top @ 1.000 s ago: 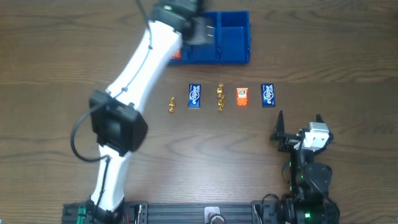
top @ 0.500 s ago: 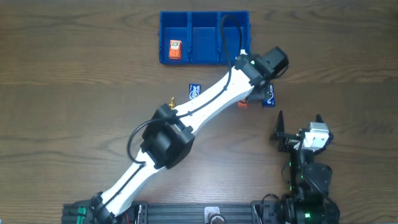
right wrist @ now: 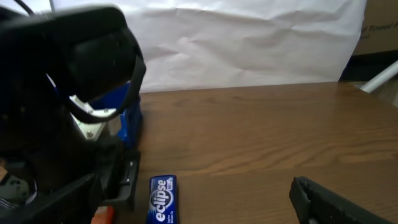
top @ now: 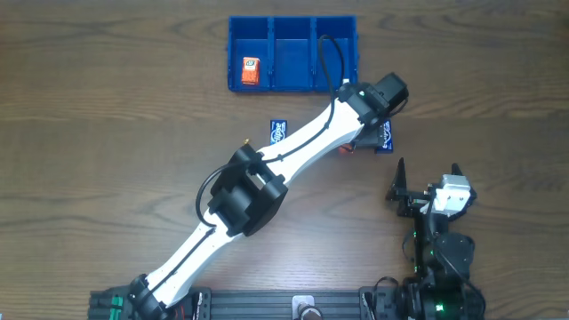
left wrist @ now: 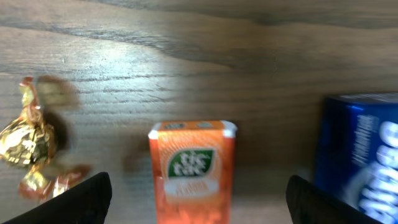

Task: Sort Candies Into Trays

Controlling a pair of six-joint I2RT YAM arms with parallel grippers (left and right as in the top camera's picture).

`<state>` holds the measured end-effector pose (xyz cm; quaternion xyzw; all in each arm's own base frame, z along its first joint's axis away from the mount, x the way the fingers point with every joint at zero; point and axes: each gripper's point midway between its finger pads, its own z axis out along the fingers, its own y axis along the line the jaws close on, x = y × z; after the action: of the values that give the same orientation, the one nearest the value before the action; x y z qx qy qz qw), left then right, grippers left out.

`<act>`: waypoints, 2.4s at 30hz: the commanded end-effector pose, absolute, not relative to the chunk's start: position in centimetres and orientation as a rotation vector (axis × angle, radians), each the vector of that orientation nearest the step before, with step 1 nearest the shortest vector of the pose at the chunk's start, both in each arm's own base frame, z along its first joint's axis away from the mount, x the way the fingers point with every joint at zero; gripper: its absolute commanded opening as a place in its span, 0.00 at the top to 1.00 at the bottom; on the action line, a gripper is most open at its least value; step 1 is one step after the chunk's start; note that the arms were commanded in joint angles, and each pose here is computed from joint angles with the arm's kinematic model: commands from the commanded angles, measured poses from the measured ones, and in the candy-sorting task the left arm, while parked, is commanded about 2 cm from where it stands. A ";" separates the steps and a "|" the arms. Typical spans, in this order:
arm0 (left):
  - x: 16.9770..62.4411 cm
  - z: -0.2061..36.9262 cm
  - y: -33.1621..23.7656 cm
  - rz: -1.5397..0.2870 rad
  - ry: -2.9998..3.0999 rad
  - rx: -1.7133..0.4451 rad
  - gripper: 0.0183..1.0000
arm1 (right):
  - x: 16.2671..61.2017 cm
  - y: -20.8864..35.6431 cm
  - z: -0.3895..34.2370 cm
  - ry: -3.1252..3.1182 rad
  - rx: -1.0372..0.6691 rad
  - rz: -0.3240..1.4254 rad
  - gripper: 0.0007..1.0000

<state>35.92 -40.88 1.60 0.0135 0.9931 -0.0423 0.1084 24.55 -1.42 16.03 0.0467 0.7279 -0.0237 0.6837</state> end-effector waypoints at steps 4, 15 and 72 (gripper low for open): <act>36.3 -0.6 -40.1 -0.103 2.964 0.005 0.23 | 24.5 -1.6 16.0 1.629 0.118 -0.051 0.00; 36.6 0.6 -40.7 -0.143 2.936 0.006 0.80 | 24.5 -1.6 16.0 1.629 0.118 -0.051 0.00; 52.7 10.3 -17.4 -0.028 2.750 0.029 0.72 | 24.5 -1.6 16.0 1.629 0.118 -0.051 0.00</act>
<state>52.61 -17.71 11.14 0.0066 0.9796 -0.0128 0.2004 24.55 -1.42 16.03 0.0467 0.7279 -0.0237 0.6837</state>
